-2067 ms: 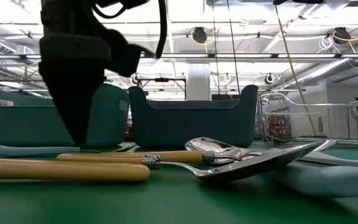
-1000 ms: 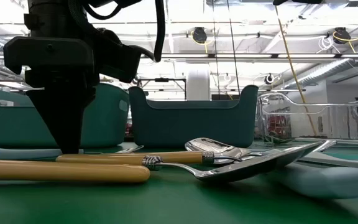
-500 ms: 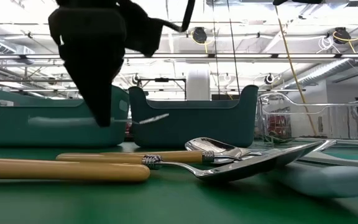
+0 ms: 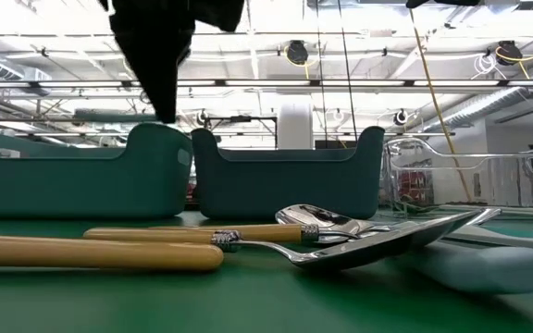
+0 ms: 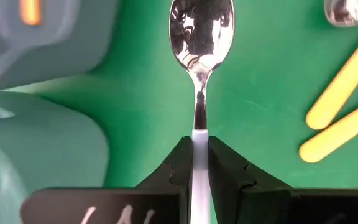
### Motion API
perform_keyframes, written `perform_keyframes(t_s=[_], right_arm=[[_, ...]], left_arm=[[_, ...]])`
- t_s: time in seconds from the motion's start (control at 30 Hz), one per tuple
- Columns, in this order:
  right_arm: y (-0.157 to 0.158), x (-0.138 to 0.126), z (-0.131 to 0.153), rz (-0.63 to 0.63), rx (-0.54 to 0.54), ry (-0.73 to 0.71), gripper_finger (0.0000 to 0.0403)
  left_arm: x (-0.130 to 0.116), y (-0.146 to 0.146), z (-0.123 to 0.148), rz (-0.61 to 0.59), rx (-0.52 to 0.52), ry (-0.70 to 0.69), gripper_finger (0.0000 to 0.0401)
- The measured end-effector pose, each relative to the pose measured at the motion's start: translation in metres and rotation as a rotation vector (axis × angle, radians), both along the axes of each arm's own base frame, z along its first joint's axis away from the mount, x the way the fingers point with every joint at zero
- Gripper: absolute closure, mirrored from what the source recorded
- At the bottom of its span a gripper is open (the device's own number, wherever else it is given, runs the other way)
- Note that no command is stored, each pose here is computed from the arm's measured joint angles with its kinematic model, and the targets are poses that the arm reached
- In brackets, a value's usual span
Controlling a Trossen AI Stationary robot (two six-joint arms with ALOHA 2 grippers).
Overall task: Sort silverware by color (type)
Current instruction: Put the blue spoon into the green bin
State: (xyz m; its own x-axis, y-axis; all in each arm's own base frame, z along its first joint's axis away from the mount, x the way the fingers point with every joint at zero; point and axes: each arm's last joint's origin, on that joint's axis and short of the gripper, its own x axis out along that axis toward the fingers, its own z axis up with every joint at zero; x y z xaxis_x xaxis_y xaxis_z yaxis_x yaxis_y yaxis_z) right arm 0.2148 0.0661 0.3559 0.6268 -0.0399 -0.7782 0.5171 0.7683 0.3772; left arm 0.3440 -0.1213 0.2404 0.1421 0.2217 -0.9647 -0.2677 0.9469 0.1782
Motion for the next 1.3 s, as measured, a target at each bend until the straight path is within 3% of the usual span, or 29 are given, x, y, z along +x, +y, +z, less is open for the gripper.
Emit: perform_keyframes(t_s=[0.27, 0.53, 0.77, 0.97, 1.3], right_arm=[[0.0, 0.0, 0.0, 0.018, -0.016, 0.001, 0.0236], [-0.004, 0.001, 0.001, -0.004, -0.178, -0.024, 0.0236], [-0.014, -0.001, 0.003, 0.09, -0.326, -0.001, 0.0236], [-0.033, -0.017, 0.011, 0.164, -0.441, 0.038, 0.0236], [-0.064, -0.047, 0.03, 0.224, -0.616, 0.023, 0.0236]], left_arm=[[-0.025, 0.032, 0.059, 0.138, 0.062, -0.19, 0.037], [-0.045, 0.075, 0.091, 0.418, 0.092, -0.305, 0.037], [-0.057, 0.106, 0.097, 0.773, 0.084, -0.33, 0.037], [-0.077, 0.129, 0.095, 0.999, 0.135, -0.276, 0.037], [-0.104, 0.138, 0.058, 1.351, 0.07, -0.255, 0.037]])
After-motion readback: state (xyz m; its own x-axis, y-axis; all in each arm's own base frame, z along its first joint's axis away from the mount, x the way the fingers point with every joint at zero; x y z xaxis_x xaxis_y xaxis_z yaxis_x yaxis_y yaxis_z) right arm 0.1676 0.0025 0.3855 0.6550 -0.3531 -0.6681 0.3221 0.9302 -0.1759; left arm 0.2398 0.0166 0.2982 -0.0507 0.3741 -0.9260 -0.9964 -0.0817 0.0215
